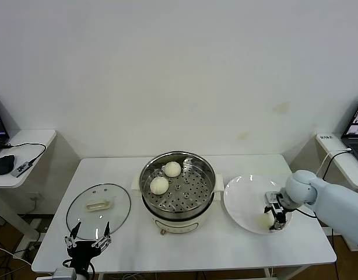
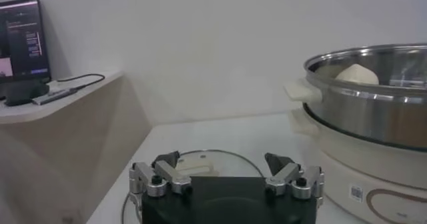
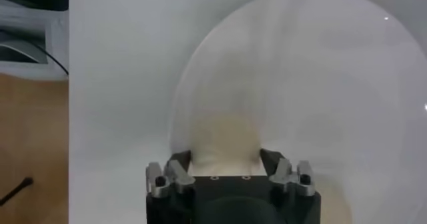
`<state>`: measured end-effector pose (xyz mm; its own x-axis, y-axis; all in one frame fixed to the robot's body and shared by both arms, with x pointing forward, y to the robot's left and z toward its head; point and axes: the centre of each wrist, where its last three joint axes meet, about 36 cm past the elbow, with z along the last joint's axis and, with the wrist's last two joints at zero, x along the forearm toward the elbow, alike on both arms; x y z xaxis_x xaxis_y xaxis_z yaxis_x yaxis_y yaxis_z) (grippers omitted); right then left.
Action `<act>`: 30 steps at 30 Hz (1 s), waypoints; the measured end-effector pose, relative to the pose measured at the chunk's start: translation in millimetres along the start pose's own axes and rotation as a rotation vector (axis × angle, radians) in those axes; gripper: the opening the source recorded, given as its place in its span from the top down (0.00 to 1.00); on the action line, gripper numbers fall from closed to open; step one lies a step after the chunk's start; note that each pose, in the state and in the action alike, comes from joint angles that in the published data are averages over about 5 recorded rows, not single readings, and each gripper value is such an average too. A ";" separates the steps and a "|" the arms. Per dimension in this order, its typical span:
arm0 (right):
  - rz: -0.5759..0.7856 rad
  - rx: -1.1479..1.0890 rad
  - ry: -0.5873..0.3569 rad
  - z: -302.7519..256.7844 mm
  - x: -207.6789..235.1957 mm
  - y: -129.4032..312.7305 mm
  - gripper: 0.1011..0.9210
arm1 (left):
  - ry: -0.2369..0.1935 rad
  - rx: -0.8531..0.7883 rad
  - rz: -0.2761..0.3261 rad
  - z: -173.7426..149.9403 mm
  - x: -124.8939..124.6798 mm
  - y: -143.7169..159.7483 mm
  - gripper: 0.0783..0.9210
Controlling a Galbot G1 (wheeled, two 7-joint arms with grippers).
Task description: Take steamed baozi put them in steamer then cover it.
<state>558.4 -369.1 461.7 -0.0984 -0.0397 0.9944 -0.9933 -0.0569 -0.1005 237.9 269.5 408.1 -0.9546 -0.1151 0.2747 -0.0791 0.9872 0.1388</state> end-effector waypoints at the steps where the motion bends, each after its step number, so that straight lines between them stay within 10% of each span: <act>1: 0.001 -0.002 -0.001 0.3 1.1 -0.6 0.40 | -0.001 0.000 0.000 -0.5 0.2 -0.1 0.12; 30: 0.283 0.063 -0.127 -50.5 189.7 -86.3 0.40 | -0.025 -0.005 0.008 -8.3 1.0 1.3 0.12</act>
<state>622.4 -321.3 660.7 -0.3577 -0.1871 0.9149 -0.9216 -0.0873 -0.3782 239.2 269.8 416.4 -0.9620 -0.1040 0.2525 -0.0697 0.9875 0.1413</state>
